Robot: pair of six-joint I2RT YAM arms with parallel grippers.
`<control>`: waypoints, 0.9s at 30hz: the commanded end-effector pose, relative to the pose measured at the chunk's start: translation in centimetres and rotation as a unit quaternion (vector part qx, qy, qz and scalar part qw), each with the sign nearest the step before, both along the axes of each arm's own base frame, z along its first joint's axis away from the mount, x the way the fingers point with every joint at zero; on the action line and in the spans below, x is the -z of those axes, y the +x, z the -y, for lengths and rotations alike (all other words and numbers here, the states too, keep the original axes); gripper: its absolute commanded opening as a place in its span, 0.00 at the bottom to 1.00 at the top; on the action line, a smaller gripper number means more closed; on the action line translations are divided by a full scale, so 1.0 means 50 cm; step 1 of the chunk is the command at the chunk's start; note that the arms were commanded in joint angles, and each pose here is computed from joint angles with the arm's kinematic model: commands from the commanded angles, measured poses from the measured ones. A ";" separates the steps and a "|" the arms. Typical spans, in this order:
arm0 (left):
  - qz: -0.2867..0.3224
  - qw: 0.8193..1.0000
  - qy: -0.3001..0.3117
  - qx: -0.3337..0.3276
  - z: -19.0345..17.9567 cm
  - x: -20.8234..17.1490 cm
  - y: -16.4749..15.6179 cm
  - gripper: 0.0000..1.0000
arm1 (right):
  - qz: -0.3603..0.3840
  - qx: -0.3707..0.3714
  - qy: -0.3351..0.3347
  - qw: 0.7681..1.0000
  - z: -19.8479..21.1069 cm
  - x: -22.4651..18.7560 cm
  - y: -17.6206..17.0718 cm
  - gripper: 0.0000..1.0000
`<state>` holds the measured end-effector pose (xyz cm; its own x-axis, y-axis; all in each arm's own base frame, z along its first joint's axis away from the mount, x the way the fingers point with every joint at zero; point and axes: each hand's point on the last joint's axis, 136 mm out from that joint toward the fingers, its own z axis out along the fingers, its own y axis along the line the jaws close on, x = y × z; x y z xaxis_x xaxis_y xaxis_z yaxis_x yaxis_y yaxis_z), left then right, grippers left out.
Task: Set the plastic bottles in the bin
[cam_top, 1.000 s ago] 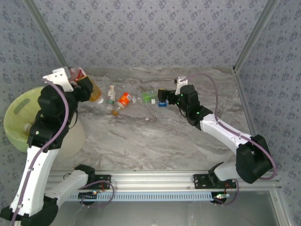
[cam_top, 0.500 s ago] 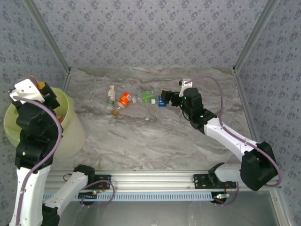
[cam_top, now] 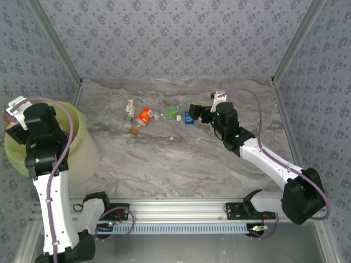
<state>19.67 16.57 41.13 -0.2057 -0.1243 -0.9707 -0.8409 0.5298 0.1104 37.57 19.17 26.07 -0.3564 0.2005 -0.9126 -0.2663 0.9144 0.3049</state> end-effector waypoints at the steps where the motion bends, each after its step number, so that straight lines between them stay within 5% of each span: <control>1: -0.040 0.998 -0.010 -0.046 -0.028 0.038 -0.009 0.68 | 0.005 0.020 0.000 1.000 0.023 -0.005 0.000 1.00; 7: -0.096 0.991 -0.032 -0.086 -0.052 0.077 -0.006 0.97 | -0.004 0.027 0.009 1.000 0.032 0.002 0.004 1.00; 14: -0.077 0.990 -0.109 0.036 0.005 0.097 0.062 1.00 | -0.015 0.014 0.008 1.000 0.024 0.011 0.005 1.00; 20: -0.037 0.968 -0.178 0.174 0.091 0.107 0.121 1.00 | -0.032 0.009 0.002 0.999 0.017 0.025 0.013 1.00; 27: 0.057 0.992 -0.106 0.029 0.022 0.017 -0.005 0.99 | -0.037 -0.003 -0.001 0.999 0.007 0.028 0.013 1.00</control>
